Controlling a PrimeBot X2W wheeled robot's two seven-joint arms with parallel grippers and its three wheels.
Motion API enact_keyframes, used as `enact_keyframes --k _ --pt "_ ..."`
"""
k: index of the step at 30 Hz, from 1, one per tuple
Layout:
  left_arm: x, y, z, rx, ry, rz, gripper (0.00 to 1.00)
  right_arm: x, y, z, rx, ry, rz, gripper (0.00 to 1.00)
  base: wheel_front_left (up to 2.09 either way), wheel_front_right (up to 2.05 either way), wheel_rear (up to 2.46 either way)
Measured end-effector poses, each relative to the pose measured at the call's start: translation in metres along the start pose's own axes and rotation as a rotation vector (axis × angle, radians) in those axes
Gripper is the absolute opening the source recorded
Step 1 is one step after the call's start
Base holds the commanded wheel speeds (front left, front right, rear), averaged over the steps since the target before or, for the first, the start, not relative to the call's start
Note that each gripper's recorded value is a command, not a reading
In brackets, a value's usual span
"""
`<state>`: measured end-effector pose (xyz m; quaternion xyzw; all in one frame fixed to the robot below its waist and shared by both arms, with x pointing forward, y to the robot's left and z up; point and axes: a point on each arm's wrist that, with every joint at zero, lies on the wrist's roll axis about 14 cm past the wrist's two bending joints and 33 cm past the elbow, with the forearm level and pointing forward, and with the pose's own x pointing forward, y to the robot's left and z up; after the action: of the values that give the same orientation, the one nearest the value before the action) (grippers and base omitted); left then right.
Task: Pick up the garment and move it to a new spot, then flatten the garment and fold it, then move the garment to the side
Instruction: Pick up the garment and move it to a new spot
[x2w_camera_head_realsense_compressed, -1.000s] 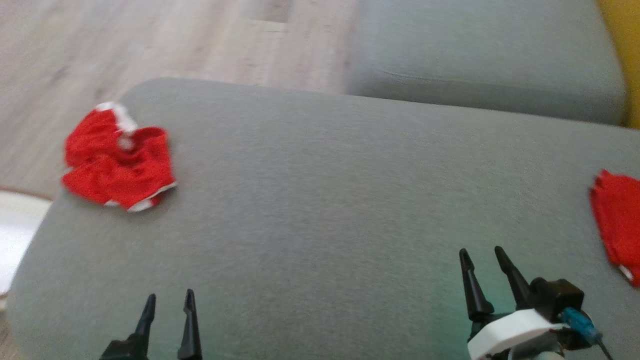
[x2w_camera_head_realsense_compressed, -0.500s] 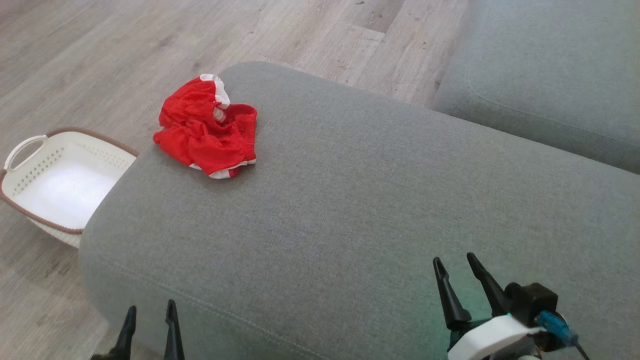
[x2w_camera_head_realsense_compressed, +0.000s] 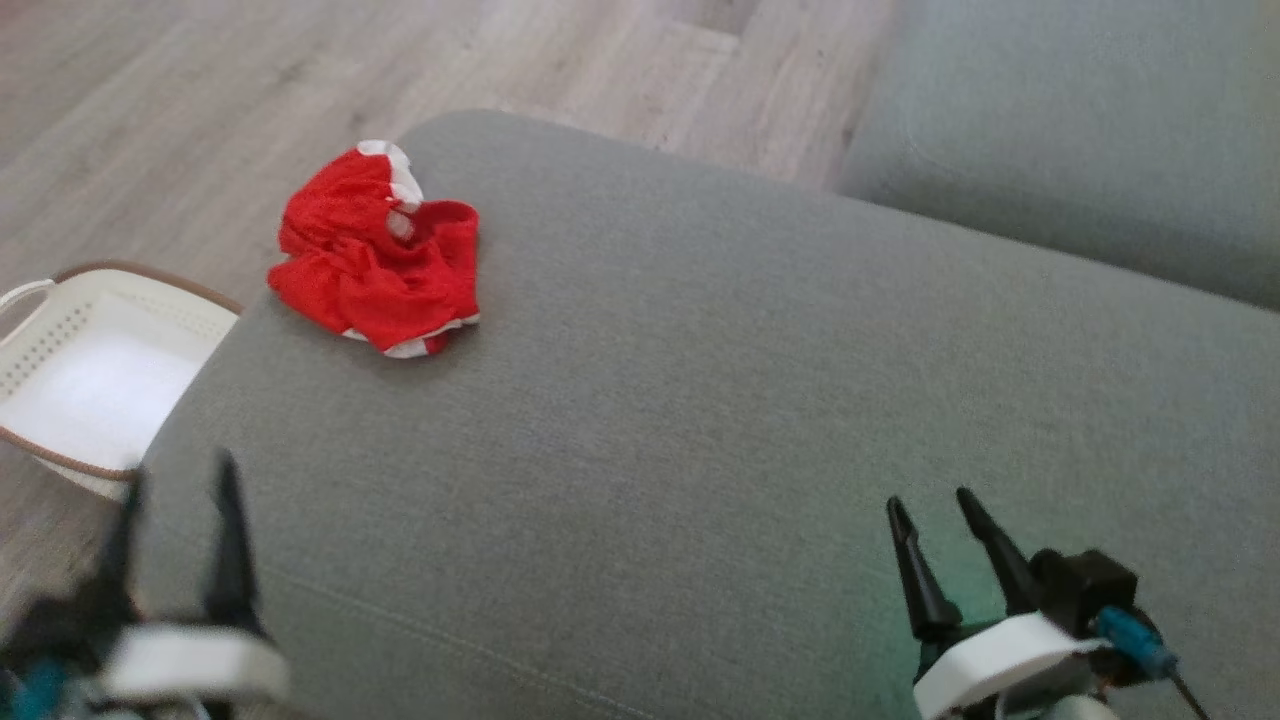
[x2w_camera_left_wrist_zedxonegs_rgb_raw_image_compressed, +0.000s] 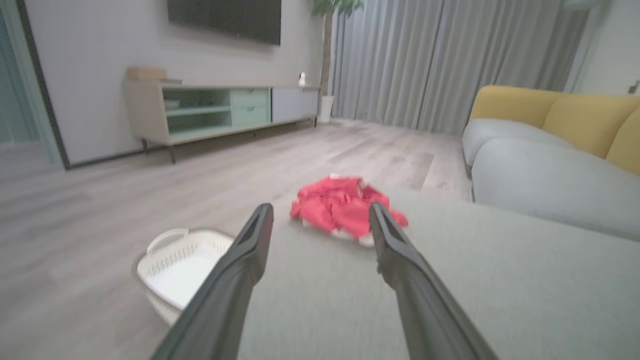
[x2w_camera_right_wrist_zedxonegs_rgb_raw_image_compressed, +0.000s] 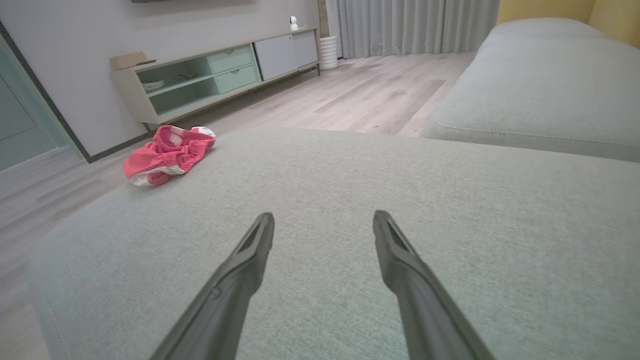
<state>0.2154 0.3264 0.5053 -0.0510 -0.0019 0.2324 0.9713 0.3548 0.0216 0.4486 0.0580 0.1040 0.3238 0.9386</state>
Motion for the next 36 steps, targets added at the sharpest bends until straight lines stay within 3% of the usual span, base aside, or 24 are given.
enact_keyframes --k 6,11,15,24,36 --pt "0.07 -0.007 0.105 0.151 -0.197 -0.081 1.0 0.009 -0.026 0.019 -0.027 -0.038 -0.059 1.0 0.0 0.0 0.0" --pt "0.123 -0.031 0.124 0.189 -0.16 -0.163 1.0 0.018 -0.047 0.034 -0.051 -0.061 -0.103 1.0 0.0 0.0 0.0" --pt "0.17 -0.041 0.097 0.214 -0.016 -0.182 1.0 0.027 -0.067 0.036 -0.063 -0.054 -0.14 1.0 0.0 0.0 0.0" --pt "0.242 -0.075 -0.019 0.247 0.355 -0.201 1.0 0.052 -0.113 0.028 -0.074 -0.028 -0.212 1.0 0.0 0.0 0.0" --pt "0.289 -0.066 -0.122 0.307 0.591 -0.075 1.0 0.051 -0.159 -0.021 -0.055 0.085 -0.308 1.0 0.0 0.0 0.0"
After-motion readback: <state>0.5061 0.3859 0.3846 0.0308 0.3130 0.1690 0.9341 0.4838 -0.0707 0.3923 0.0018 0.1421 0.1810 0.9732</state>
